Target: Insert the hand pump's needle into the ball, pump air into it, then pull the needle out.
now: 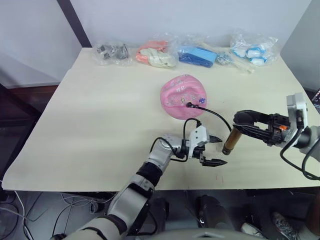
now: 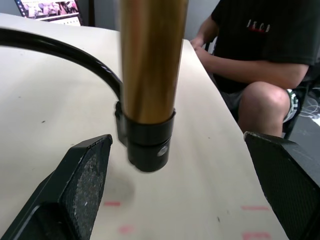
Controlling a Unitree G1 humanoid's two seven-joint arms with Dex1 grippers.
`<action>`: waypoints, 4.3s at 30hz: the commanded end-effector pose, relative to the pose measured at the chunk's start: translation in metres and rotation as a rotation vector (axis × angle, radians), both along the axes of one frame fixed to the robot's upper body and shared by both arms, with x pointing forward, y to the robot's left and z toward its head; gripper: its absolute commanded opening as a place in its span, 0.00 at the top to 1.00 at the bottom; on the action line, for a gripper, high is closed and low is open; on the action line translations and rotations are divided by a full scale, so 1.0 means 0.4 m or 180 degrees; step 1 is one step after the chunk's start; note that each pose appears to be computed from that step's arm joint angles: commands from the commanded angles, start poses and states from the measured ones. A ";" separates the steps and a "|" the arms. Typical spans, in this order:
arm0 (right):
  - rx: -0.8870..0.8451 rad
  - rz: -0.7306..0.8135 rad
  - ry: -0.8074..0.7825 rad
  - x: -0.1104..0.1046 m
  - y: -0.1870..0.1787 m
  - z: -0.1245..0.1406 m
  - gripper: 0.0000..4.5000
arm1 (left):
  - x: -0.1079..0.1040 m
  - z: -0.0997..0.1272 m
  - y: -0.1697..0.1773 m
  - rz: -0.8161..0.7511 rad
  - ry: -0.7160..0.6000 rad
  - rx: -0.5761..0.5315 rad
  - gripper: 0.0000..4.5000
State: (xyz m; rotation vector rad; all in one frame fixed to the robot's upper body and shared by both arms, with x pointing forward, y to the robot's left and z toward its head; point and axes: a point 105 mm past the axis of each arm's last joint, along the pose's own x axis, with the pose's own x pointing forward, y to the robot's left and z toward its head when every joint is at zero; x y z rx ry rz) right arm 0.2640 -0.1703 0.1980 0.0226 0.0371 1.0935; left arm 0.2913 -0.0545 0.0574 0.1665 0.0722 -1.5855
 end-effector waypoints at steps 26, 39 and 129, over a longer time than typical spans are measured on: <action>0.0126 -0.0038 -0.0197 -0.003 0.015 0.058 0.53 | 0.011 0.010 -0.048 0.0243 -0.0315 -0.0162 0.76; 0.0116 -0.0193 -0.0138 0.015 -0.018 0.040 0.53 | 0.017 0.011 -0.077 0.0052 -0.0265 -0.0256 0.75; -0.0275 -0.0431 -0.0535 -0.032 -0.044 0.270 0.53 | -0.019 -0.187 -0.042 0.0137 -0.0327 0.0884 0.75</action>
